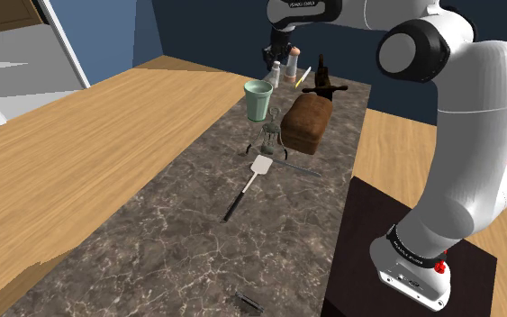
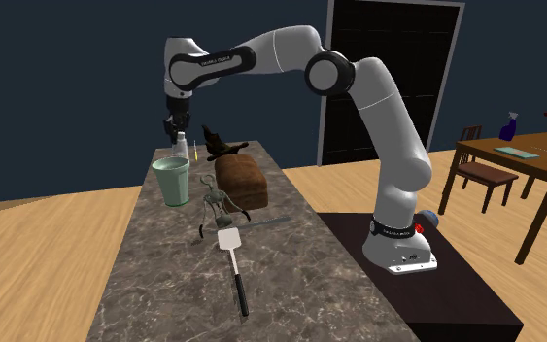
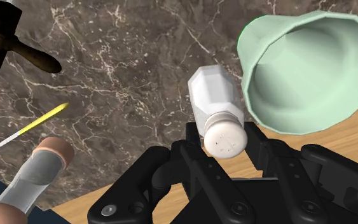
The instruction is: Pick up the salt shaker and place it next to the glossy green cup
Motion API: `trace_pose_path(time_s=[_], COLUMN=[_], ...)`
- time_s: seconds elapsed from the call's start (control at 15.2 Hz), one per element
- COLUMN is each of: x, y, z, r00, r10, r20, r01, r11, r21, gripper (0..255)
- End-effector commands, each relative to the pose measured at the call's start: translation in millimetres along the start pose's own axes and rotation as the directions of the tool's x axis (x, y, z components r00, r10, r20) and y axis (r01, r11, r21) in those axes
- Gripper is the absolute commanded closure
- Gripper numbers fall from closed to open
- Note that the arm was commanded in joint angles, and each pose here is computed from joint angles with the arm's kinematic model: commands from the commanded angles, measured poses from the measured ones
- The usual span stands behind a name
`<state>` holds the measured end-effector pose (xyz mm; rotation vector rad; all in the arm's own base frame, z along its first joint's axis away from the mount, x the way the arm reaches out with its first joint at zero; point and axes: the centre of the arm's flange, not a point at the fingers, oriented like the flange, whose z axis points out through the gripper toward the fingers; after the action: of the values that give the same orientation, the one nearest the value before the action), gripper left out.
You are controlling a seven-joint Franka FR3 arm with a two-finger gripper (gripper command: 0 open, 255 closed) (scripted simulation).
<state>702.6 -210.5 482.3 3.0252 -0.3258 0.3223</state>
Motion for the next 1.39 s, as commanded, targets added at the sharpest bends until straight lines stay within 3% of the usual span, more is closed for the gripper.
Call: trace_pose_path(time_s=[0.0,1.32], x=[-1.6,-24.6], y=[-0.7,-6.9], z=[9.9,113.4], r00=[1.000,1.000], r10=[0.000,0.000], r20=[-0.001,-0.001], r01=[0.000,0.000], r11=[1.000,1.000], r21=[0.000,0.000], gripper=[255,255])
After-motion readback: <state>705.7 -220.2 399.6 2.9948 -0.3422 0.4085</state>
